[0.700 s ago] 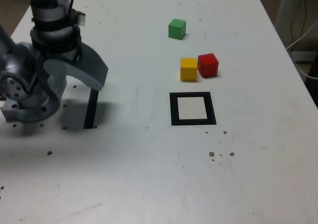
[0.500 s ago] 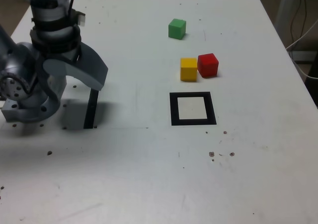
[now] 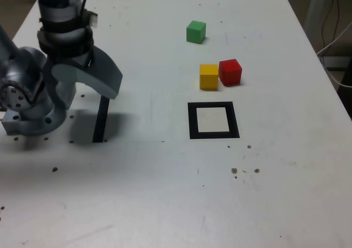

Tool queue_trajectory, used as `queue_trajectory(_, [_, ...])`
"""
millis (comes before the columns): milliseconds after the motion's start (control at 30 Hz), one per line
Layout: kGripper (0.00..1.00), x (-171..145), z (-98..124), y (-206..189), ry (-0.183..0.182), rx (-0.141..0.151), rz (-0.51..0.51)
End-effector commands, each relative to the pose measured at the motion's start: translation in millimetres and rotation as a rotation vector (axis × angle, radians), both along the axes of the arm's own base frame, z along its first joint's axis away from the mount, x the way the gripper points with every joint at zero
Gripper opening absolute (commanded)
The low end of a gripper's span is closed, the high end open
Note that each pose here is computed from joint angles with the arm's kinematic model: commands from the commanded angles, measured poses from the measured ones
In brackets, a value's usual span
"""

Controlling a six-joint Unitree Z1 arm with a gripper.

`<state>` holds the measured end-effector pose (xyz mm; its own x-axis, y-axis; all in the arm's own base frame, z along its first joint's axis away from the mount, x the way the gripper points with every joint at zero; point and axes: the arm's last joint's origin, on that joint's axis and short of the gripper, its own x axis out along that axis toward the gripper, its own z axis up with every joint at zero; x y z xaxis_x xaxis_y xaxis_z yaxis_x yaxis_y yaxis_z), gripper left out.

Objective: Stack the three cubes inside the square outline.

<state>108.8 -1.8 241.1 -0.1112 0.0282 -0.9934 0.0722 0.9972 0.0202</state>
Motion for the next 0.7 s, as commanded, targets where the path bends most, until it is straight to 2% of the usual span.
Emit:
queue_trajectory(0, [0.99,7,2,0,0.011,0.004,-0.005])
queue_trajectory(233, [0.99,33,13,0,0.019,0.012,-0.018])
queue_trajectory(400, [0.99,56,27,1,0.019,0.039,-0.025])
queue_trajectory(533, [0.99,76,38,3,0.033,0.064,-0.036])
queue_trajectory(667, [0.99,94,48,6,0.035,0.074,-0.048])
